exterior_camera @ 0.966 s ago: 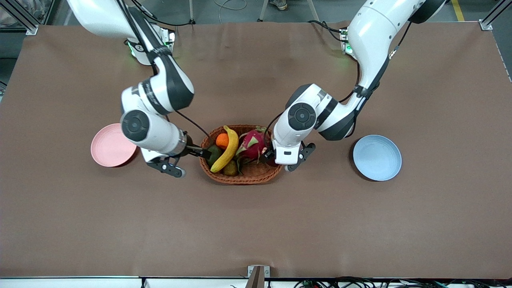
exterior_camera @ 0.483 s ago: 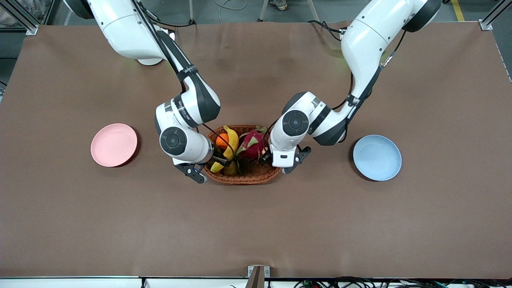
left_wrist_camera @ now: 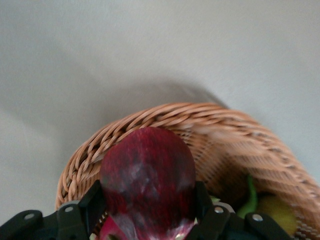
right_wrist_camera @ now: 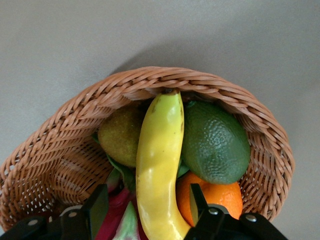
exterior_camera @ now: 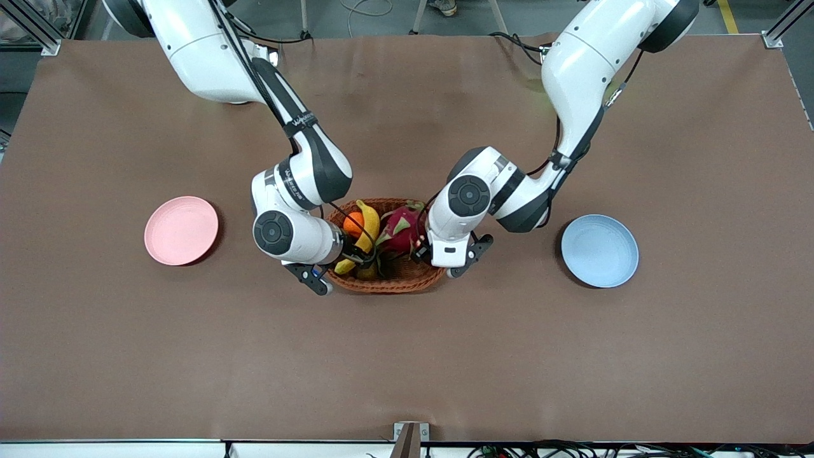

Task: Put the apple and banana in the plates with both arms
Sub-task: 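Carry the red apple with the left gripper onto the blue plate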

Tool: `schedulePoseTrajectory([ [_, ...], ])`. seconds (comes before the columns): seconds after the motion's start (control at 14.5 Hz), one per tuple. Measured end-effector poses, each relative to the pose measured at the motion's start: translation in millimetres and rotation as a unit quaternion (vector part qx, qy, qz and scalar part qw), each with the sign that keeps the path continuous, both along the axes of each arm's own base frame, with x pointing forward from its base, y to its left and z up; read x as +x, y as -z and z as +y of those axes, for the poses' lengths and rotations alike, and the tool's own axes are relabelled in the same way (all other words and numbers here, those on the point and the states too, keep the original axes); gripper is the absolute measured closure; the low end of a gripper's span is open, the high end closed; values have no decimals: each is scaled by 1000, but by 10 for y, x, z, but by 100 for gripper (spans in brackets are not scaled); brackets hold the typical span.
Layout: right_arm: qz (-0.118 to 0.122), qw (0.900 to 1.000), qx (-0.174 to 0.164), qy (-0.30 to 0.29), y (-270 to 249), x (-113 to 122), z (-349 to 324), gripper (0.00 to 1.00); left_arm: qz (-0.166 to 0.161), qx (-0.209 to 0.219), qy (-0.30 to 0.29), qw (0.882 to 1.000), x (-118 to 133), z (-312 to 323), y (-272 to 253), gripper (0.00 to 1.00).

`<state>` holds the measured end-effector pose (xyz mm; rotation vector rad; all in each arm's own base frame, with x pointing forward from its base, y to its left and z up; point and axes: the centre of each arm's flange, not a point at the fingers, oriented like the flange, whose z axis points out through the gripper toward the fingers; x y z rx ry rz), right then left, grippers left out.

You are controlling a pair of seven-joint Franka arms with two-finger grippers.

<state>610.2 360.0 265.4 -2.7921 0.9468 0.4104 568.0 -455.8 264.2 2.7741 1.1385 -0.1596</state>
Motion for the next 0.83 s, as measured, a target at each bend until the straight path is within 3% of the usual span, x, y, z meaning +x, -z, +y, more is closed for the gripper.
schedulePoseTrajectory([
  [0.28, 3, 1000, -1, -1, 41, -15, 17, 32, -15, 23, 9, 1000, 261, 451, -750, 24],
  [0.48, 6, 1000, -3, -5, 89, -46, 60, 36, 1, 56, 51, 997, 391, 1089, -1246, 24],
  [0.62, 10, 1000, -5, -6, 158, -60, 69, 37, 11, 68, 81, 994, 498, 1637, -1283, 24],
  [0.83, 13, 1000, -8, -5, 225, -65, 63, 37, 48, 73, 122, 989, 611, 2649, -934, 24],
])
